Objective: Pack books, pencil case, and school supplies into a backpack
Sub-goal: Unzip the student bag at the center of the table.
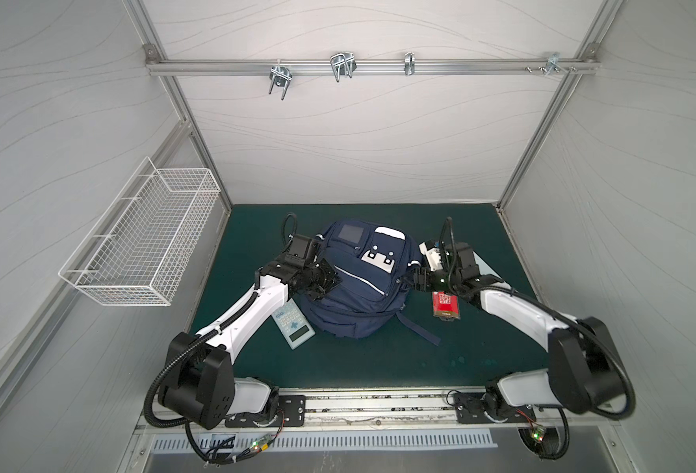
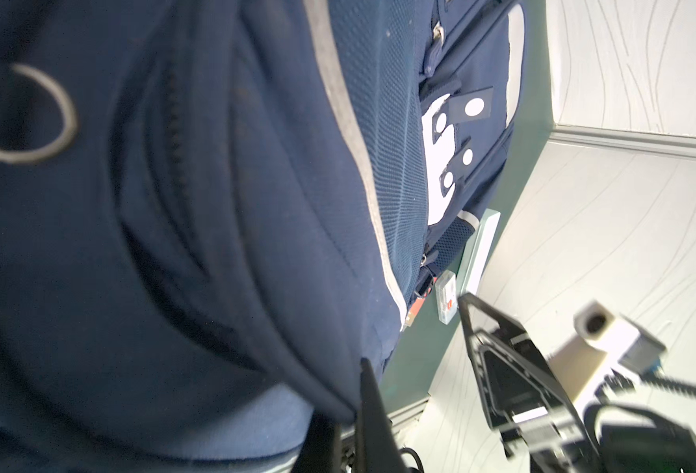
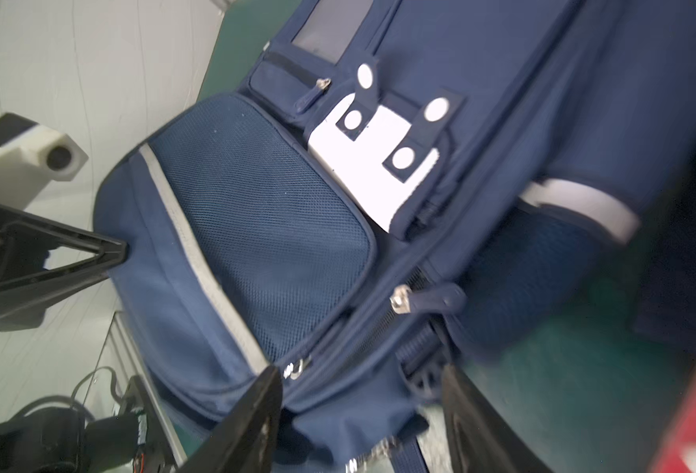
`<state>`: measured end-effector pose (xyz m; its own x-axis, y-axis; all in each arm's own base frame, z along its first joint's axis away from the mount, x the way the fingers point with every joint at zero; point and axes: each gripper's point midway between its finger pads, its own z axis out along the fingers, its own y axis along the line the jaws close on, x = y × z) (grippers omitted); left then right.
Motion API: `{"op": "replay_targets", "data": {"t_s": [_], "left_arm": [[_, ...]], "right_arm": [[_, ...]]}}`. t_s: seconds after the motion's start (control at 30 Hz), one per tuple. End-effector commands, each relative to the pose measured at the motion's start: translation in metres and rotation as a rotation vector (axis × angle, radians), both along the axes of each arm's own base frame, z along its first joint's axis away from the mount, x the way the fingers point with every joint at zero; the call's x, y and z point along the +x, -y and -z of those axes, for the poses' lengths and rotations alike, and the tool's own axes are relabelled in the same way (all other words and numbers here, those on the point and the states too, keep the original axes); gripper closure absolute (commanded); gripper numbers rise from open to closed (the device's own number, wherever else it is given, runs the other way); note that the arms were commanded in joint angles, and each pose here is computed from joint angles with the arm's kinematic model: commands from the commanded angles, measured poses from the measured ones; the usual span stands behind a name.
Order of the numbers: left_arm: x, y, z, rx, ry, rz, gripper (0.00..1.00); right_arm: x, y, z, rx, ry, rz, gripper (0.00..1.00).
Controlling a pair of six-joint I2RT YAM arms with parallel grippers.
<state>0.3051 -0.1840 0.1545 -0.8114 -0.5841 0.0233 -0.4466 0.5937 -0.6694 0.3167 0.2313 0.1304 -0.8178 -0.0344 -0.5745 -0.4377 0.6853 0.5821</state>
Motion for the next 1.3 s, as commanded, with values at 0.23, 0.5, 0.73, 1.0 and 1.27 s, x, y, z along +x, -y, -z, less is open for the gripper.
{"op": "replay_targets", "data": {"t_s": [0.23, 0.5, 0.73, 1.0, 1.27], "left_arm": [[0.016, 0.016, -0.062, -0.121, 0.198, 0.049, 1.00], [0.018, 0.012, -0.052, -0.109, 0.187, 0.034, 1.00], [0.020, 0.002, -0.037, -0.093, 0.165, 0.007, 1.00], [0.023, -0.007, -0.025, -0.085, 0.144, -0.015, 1.00], [0.021, -0.011, -0.012, -0.073, 0.121, -0.019, 1.00]], "right_arm": [[0.039, -0.010, 0.028, 0.070, -0.105, -0.047, 0.26], [0.025, -0.014, 0.051, 0.101, -0.185, -0.073, 0.42], [0.009, -0.011, 0.040, 0.124, -0.172, -0.076, 0.66], [-0.007, -0.020, 0.038, 0.101, -0.171, -0.109, 0.80], [-0.009, -0.022, 0.033, 0.047, -0.141, -0.095, 1.00]]}}
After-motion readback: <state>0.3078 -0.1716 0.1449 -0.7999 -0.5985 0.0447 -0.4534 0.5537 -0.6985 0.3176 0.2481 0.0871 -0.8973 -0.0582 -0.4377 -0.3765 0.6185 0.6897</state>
